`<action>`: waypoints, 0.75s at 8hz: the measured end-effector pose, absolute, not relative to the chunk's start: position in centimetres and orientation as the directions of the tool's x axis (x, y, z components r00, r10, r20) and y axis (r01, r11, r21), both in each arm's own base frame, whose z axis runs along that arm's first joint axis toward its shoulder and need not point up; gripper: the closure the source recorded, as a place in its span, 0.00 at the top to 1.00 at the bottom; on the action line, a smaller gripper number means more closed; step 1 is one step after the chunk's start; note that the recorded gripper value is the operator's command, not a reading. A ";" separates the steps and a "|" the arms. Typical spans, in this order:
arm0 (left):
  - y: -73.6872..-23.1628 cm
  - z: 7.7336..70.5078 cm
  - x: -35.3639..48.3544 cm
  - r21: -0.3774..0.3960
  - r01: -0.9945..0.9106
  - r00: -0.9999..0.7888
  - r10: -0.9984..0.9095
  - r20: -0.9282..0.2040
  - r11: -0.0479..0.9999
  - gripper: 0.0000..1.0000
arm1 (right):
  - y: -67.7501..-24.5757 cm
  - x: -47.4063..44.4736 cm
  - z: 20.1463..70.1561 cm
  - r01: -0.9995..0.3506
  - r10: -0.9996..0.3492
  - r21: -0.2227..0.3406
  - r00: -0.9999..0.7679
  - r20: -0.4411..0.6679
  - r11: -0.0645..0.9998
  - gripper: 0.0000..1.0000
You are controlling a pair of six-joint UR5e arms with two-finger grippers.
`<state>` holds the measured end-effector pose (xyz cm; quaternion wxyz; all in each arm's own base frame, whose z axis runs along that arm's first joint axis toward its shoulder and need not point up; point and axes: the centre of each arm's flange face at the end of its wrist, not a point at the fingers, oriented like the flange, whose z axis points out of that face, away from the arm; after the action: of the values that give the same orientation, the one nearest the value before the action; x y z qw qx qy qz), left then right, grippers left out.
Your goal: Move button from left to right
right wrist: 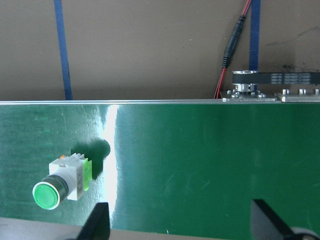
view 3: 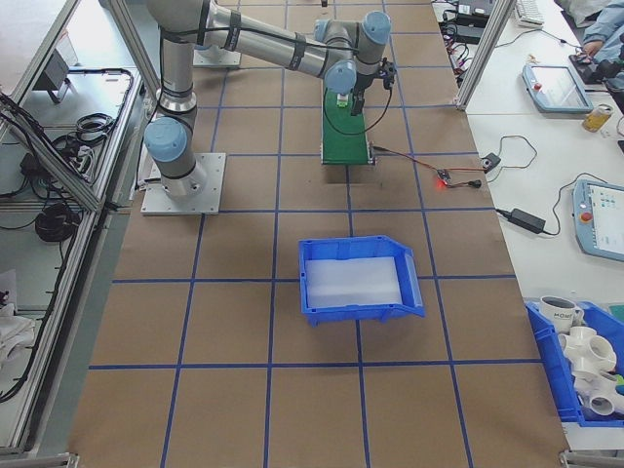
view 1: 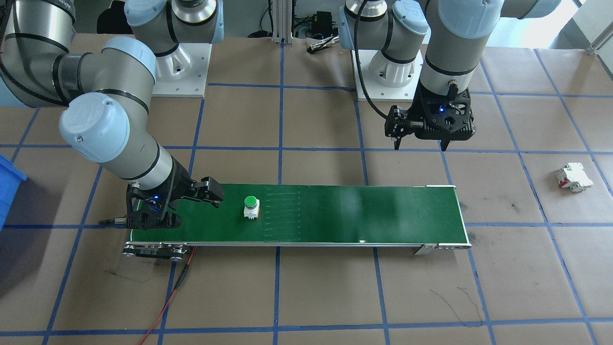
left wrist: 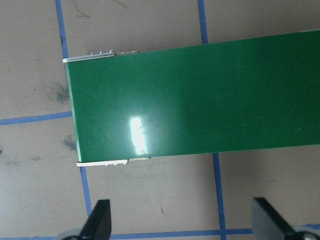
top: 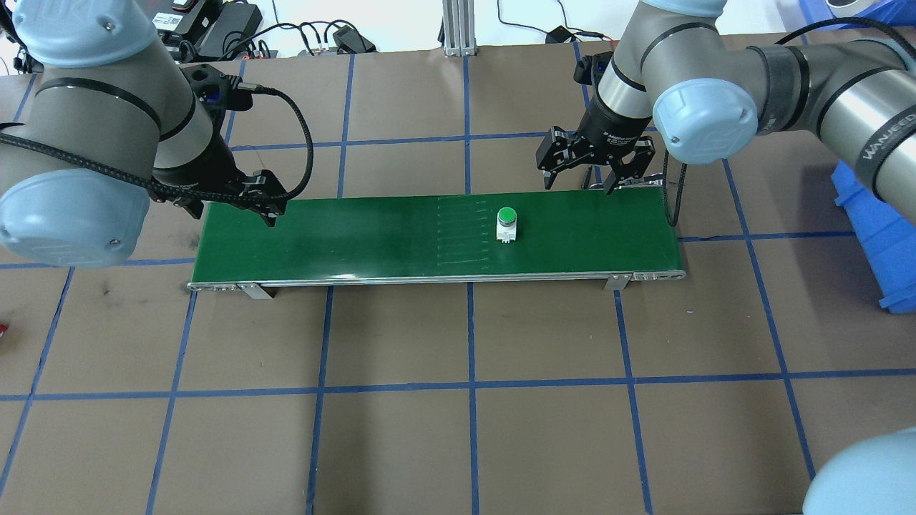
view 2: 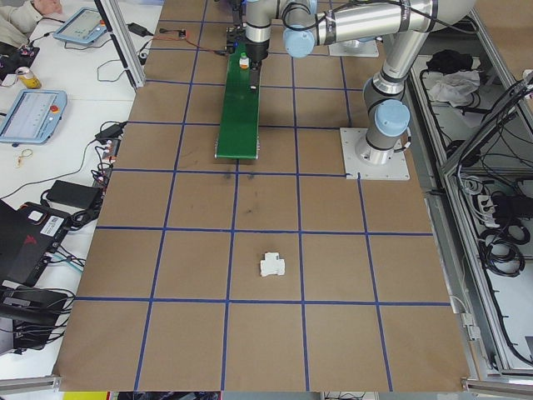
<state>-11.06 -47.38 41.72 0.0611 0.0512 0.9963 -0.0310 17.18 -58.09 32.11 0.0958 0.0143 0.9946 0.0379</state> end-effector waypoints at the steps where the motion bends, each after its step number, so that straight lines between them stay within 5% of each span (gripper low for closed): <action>1: -47.5 41.8 -11.1 -0.060 0.114 -0.986 0.106 -0.126 0.992 1.00 | -58.2 17.3 31.5 0.024 0.041 0.085 -0.978 -0.204 0.996 1.00; 6: -47.6 42.0 -11.0 -0.065 0.127 -0.985 0.118 -0.129 0.990 1.00 | -57.6 17.7 29.6 0.079 0.109 0.138 -0.969 -0.221 0.987 0.98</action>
<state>-11.05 -47.62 42.01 0.0623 0.0616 0.9955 -0.0364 17.66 -57.65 29.63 0.1146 0.0475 0.9902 0.0642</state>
